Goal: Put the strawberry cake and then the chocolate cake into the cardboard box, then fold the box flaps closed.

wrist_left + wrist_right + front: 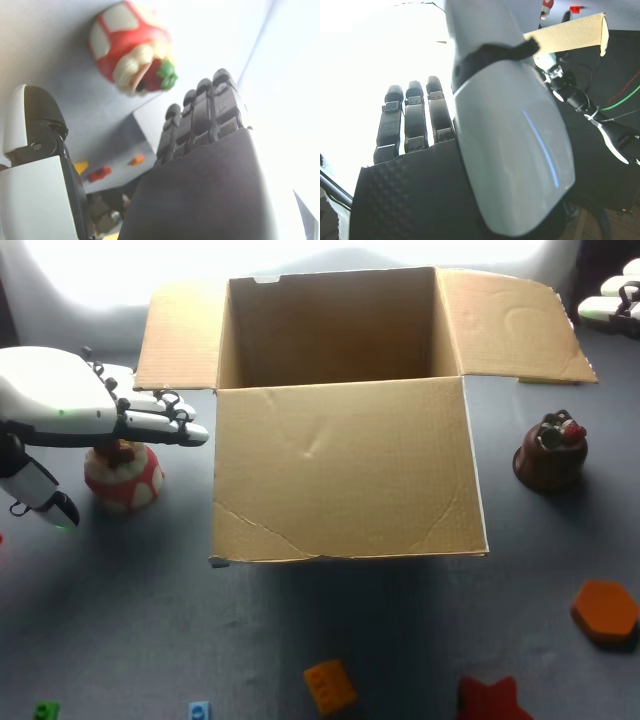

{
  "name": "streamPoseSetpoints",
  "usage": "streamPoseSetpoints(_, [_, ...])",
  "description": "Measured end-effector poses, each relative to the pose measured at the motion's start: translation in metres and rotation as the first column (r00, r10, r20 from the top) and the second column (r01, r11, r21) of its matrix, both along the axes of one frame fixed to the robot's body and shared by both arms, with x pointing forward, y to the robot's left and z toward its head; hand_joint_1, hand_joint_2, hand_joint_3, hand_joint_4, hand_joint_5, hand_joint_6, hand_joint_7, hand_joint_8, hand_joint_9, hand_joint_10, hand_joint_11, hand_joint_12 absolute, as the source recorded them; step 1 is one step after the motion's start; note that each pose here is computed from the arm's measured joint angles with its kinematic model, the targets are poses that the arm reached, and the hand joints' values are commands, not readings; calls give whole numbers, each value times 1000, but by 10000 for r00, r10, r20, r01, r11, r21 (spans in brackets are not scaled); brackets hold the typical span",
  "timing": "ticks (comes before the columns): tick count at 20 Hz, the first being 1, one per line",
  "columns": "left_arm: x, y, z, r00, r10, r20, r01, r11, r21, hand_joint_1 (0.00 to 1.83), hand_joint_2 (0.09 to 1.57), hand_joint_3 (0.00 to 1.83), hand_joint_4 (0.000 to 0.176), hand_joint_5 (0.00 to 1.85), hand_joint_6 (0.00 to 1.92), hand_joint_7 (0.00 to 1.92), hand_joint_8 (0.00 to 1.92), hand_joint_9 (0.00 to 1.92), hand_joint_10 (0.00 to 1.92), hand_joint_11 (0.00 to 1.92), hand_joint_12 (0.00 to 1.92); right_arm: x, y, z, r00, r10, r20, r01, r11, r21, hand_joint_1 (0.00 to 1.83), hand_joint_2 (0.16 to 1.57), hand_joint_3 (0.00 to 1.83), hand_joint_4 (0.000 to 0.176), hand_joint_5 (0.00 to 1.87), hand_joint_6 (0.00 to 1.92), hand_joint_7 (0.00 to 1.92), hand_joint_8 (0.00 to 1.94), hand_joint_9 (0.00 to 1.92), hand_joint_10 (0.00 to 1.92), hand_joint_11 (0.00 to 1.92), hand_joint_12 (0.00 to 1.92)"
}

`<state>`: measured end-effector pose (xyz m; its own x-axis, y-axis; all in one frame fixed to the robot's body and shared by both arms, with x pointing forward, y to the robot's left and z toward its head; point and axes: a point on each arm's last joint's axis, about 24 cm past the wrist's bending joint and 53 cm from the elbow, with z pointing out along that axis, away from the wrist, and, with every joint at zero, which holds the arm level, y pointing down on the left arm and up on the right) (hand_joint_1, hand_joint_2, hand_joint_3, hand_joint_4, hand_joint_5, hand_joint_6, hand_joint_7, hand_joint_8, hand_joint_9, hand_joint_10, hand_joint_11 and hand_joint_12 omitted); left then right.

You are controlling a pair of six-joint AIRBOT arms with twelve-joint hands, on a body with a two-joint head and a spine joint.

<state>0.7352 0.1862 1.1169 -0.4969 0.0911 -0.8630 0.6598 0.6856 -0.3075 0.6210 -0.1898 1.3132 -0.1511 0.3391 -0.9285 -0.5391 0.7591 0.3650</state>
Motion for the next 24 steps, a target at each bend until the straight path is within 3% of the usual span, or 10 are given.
streamPoseSetpoints(2, [2, -3, -4, 10000, -65, 6, 65, 9999, 121, 1157, 925, 0, 64, 37, 11, 0, 0, 0, 0, 0, 0, 0, 0, 0, 10000, 2, -1, -2, 10000, 8, 1207, 1044, 0, 15, 0, 0, 0, 0, 0, 0, 0, 0])
streamPoseSetpoints(6, [8, -2, -8, 10000, 15, 46, -16, 9997, 244, 1171, 937, 1, 75, 41, 10, 0, 0, 0, 0, 0, 0, 0, 0, 0, 10000, 4, 2, -4, 10000, 10, 1192, 1041, 0, 25, 0, 0, 0, 0, 0, 0, 0, 0])
streamPoseSetpoints(10, [16, -1, -10, 9998, 153, 96, -155, 9994, 297, 1226, 949, 6, 57, 44, 6, 0, 0, 0, 0, 7, 4, 0, 0, 0, 10000, 3, 4, -3, 10000, 7, 1187, 1041, 0, 28, 0, 0, 0, 0, 0, 0, 0, 0])
streamPoseSetpoints(14, [15, -7, -12, 10000, 57, 60, -59, 9997, 253, 1246, 938, 0, 61, 85, 16, 0, 0, 0, 0, 51, 30, 0, 0, 1, 10000, 17, 23, -17, 10000, 19, 1183, 1041, 0, 20, 0, 0, 0, 0, 0, 0, 0, 0])
streamPoseSetpoints(17, [15, -7, -12, 10000, 57, 49, -58, 9996, 264, 1254, 955, 4, 78, 211, 17, 144, 11, 103, 23, 0, 603, 0, 0, 1, 10000, 21, 27, -21, 10000, 26, 1207, 1036, 0, 16, 0, 0, 0, 0, 0, 0, 0, 0])
streamPoseSetpoints(20, [13, -7, -18, 10000, 29, -43, -28, 9994, 351, 1274, 996, 15, 61, 423, 32, 470, 29, 509, 88, 36, 1192, 0, 0, 1, 10000, 27, 34, -27, 10000, 34, 1211, 1030, 0, 30, 0, 0, 0, 0, 0, 0, 0, 0])
streamPoseSetpoints(21, [11, -7, -20, 10000, -21, -80, 24, 9993, 385, 1236, 1034, 32, 66, 511, 75, 534, 54, 587, 155, 59, 1375, 0, 0, 1, 10000, 18, 23, -18, 10000, 27, 1212, 1030, 0, 28, 0, 0, 0, 0, 0, 0, 0, 0])
streamPoseSetpoints(22, [11, -9, -19, 9999, 15, -101, -12, 9997, 257, 1239, 1069, 43, 66, 510, 283, 540, 205, 473, 689, 138, 1518, 0, 0, 1, 10000, 22, 30, -23, 10000, 27, 1160, 1050, 2, 27, 0, 0, 0, 0, 0, 0, 0, 0])
streamPoseSetpoints(23, [11, -10, -18, 9999, 26, -109, -24, 9998, 196, 1239, 1069, 43, 66, 510, 283, 540, 205, 473, 689, 138, 1518, 0, 1, 1, 10000, 30, 41, -30, 10000, 34, 1160, 1050, 2, 27, 0, 0, 0, 0, 0, 0, 0, 0])
streamPoseSetpoints(24, [11, -11, -17, 9999, 50, -140, -49, 10000, 73, 1263, 1112, 56, 54, 303, 1094, 161, 1293, 262, 1475, 276, 1745, -1, 1, 1, 10000, 34, 47, -34, 10000, 37, 1162, 1040, 0, 31, 0, 0, 0, 0, 0, 0, 0, 0])
